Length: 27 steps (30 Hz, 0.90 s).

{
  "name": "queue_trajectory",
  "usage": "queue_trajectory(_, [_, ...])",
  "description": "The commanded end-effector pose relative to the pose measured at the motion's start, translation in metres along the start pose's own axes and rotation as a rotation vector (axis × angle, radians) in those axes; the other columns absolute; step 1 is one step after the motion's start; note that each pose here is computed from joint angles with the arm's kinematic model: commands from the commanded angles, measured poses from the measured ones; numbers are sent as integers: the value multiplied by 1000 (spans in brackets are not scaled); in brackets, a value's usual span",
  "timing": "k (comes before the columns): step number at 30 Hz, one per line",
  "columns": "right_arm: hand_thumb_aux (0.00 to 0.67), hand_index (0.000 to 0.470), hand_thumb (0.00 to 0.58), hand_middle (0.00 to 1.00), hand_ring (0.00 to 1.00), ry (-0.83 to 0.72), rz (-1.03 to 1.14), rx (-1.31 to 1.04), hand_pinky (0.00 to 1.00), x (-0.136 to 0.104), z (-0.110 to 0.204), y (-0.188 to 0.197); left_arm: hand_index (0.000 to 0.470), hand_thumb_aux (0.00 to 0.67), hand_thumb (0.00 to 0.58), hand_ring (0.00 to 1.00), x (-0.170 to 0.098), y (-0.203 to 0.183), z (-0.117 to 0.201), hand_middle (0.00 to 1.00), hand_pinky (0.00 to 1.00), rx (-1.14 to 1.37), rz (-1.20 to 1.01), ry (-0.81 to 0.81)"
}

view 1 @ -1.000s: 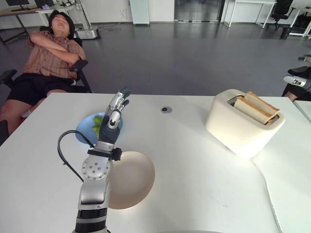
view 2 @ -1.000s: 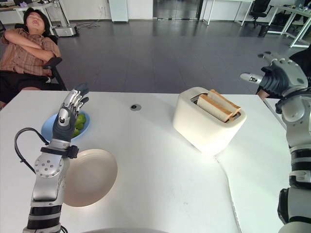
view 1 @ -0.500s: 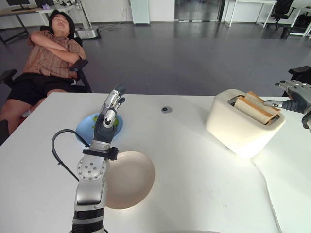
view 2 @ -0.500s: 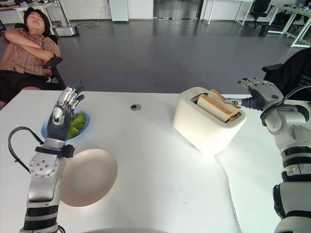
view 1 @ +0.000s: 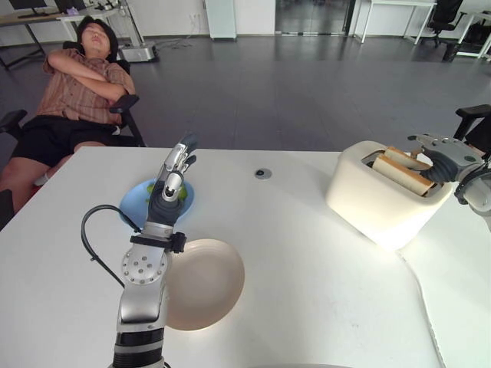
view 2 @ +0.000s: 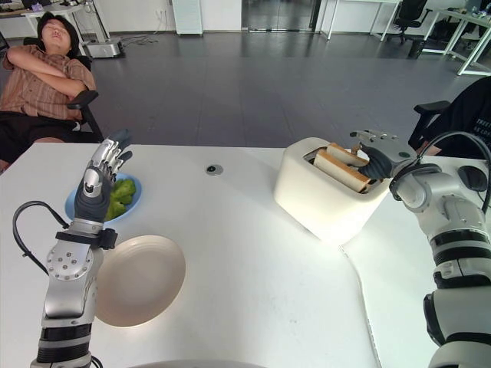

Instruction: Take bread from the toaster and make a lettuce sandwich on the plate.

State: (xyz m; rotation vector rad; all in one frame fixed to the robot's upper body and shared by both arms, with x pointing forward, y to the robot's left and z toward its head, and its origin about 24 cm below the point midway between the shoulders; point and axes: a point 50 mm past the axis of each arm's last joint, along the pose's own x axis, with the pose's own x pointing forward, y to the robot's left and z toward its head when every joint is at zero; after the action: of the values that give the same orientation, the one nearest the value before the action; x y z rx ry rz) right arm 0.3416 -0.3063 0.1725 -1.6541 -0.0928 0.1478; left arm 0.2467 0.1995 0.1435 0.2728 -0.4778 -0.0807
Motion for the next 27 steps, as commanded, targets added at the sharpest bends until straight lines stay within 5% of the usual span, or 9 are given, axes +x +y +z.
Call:
queue_trajectory(1, [670, 470, 580, 0, 0, -12, 7, 12, 0, 3, 5, 4, 0, 0, 0, 0, -1, 6, -6, 0, 0, 20, 13, 26])
queue_trajectory(10, [670, 470, 580, 0, 0, 24, -503, 62, 0, -2, -3, -88, 0, 0, 0, 0, 4, 31, -1, 0, 0, 159, 36, 19])
queue_trajectory(15, [670, 470, 580, 0, 0, -192, -727, 88, 0, -13, 50, -142, 0, 0, 0, 0, 5, 36, 1, 0, 0, 203, 34, 13])
queue_trajectory(19, [670, 470, 580, 0, 0, -440, -532, 259, 0, -5, 125, -125, 0, 0, 0, 0, 7, 36, 0, 0, 0, 372, -39, 27])
queue_trajectory(27, [670, 470, 580, 0, 0, -762, 9, 589, 0, 2, 257, -31, 0, 0, 0, 0, 18, 92, 3, 0, 0, 754, 16, 77])
